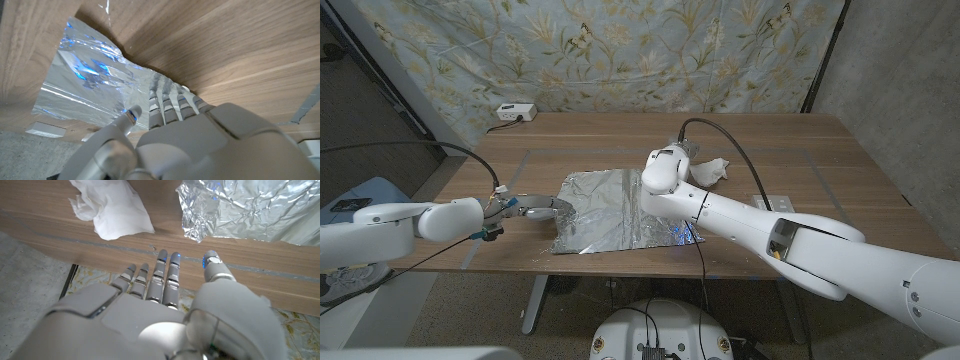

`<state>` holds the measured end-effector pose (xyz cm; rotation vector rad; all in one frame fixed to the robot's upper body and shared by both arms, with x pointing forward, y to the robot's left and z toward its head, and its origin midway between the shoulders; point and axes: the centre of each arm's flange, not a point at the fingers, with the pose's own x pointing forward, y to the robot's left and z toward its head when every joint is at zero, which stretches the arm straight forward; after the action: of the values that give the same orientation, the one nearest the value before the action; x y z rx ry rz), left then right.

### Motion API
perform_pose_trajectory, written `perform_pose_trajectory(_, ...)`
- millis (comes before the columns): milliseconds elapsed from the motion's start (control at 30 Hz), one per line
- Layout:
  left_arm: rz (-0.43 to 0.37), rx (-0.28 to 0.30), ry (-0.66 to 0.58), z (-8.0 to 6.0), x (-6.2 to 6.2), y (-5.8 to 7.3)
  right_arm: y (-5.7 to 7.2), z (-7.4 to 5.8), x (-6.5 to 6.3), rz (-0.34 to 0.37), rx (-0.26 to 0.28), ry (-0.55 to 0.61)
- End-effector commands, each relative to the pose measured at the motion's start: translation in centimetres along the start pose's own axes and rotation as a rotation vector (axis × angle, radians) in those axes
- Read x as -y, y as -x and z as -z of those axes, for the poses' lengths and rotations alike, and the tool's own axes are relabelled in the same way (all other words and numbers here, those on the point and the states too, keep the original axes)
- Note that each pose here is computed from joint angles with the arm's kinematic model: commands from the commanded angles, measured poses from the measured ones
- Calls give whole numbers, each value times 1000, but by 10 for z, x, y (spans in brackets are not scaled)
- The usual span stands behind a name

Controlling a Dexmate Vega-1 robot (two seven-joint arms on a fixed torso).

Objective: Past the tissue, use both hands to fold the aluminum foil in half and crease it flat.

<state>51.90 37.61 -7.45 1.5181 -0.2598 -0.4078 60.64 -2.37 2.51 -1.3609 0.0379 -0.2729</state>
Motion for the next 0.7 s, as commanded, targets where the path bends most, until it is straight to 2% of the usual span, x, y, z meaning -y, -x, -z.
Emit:
perform_pose_trajectory(33,4,0,11,2,1,0,-9,-2,-10,-14,-13,30)
perform_pose_trajectory(700,4,-3,18,3,2,1,-13,-2,-16,-11,-29,43)
